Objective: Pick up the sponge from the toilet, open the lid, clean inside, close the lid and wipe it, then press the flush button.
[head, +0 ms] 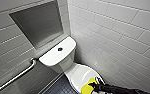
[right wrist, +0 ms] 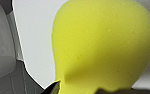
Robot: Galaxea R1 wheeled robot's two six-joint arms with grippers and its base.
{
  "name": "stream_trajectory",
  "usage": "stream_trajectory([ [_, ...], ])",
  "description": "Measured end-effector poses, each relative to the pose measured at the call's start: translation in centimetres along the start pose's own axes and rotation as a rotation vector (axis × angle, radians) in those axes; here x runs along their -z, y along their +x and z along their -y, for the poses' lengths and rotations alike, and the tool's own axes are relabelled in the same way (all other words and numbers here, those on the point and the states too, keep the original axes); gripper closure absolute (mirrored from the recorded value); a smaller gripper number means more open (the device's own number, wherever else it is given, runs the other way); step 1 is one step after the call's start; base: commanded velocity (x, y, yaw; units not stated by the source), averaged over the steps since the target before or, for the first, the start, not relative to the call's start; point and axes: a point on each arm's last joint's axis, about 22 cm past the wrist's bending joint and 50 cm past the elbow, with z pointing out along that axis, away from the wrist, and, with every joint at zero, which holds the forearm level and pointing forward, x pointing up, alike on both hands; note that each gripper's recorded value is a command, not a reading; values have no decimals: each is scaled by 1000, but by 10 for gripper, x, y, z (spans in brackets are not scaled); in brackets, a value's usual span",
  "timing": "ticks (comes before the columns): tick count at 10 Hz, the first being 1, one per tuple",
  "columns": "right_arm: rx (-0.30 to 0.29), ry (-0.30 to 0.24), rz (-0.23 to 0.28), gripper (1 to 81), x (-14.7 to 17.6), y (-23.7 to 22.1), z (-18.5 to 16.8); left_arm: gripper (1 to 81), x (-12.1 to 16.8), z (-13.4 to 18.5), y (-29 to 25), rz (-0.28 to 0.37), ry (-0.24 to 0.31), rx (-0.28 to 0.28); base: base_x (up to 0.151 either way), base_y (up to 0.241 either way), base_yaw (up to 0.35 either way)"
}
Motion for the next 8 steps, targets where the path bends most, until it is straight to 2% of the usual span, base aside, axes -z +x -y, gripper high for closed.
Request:
stream_trajectory([
  [3,-8,12,-42,10,-4,-1,-5,10,3,5,-11,13,7,4,0,0,0],
  [6,-10,-6,-66,10,-9,5,-11,10,5,6,-18,22,9,8,0,0,0],
  [8,-23,-11,-72,10,-23,3,-25,10,8,4,-35,60,8,26,0,0,0],
])
